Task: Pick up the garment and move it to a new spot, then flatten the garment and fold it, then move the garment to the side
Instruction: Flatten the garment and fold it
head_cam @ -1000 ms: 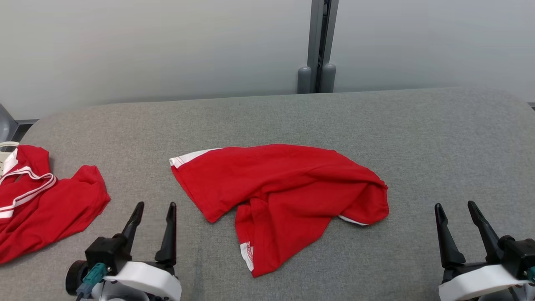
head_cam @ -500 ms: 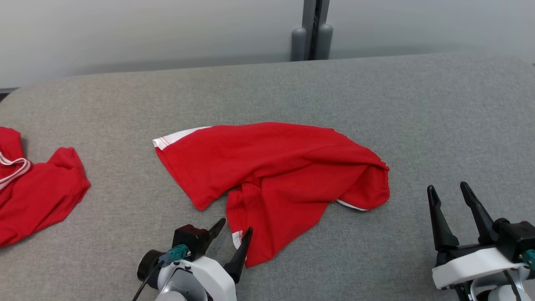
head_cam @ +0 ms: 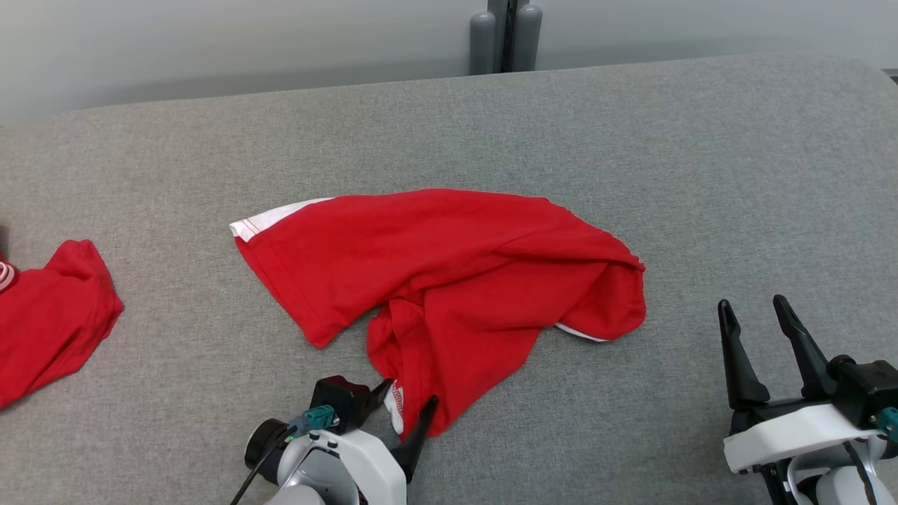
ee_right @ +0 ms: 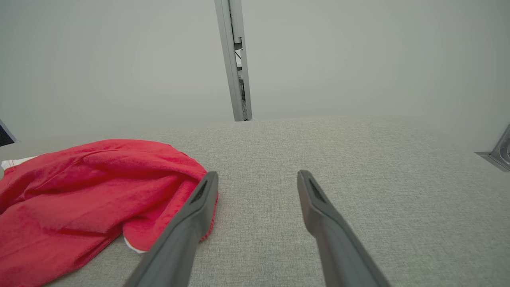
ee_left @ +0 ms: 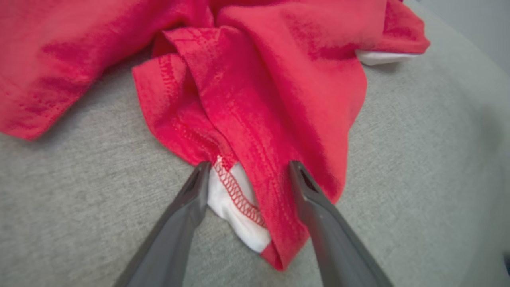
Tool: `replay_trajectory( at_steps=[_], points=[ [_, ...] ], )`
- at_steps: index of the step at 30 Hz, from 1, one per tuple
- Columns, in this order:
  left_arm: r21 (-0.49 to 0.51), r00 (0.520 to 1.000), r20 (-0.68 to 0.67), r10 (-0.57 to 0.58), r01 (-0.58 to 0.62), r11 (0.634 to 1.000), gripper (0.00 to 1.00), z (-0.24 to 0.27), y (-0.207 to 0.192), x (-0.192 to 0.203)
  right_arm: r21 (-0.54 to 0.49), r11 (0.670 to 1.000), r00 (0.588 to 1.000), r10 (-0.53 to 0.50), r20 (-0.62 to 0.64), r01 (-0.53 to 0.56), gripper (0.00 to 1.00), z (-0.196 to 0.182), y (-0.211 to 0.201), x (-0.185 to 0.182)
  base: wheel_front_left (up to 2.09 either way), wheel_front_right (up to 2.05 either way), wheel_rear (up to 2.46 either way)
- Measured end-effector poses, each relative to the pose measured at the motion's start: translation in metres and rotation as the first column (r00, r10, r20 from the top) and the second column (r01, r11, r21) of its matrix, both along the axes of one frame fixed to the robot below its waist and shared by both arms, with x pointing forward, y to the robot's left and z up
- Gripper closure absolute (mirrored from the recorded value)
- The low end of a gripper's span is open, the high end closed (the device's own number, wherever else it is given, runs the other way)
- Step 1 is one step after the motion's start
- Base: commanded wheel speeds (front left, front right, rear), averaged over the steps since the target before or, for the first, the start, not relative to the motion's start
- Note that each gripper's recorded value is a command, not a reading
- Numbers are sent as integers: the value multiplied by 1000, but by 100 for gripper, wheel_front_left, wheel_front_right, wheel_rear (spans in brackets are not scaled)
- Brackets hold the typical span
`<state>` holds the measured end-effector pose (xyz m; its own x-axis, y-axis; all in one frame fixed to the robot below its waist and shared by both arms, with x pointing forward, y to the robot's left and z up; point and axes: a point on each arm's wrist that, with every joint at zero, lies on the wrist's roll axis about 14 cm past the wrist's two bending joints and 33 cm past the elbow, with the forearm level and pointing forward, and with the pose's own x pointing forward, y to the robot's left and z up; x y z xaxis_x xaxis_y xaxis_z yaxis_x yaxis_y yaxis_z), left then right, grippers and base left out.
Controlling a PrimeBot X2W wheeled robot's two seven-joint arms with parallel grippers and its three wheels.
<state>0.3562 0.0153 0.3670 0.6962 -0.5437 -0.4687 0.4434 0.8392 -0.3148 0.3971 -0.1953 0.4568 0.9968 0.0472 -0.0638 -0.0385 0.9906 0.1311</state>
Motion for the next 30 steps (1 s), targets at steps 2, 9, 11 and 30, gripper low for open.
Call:
replay_trajectory(
  at_steps=[2,9,11,30],
  points=[
    [-7,1000,8,-14,15,1000,100,3,-3,0,5,1000,1000,0,-3,0,0,-1,0,0,0,0,0],
    [-45,994,86,-62,66,997,100,27,-17,2,9,1000,1000,2,4,-2,0,1,2,2,0,0,0],
    [-73,989,129,-73,83,994,100,43,-25,5,10,1000,1000,2,7,-2,0,2,2,2,0,0,0],
    [-362,926,361,-114,251,898,100,176,-65,1,38,999,1000,-13,26,12,0,7,3,5,0,0,0]
  ],
)
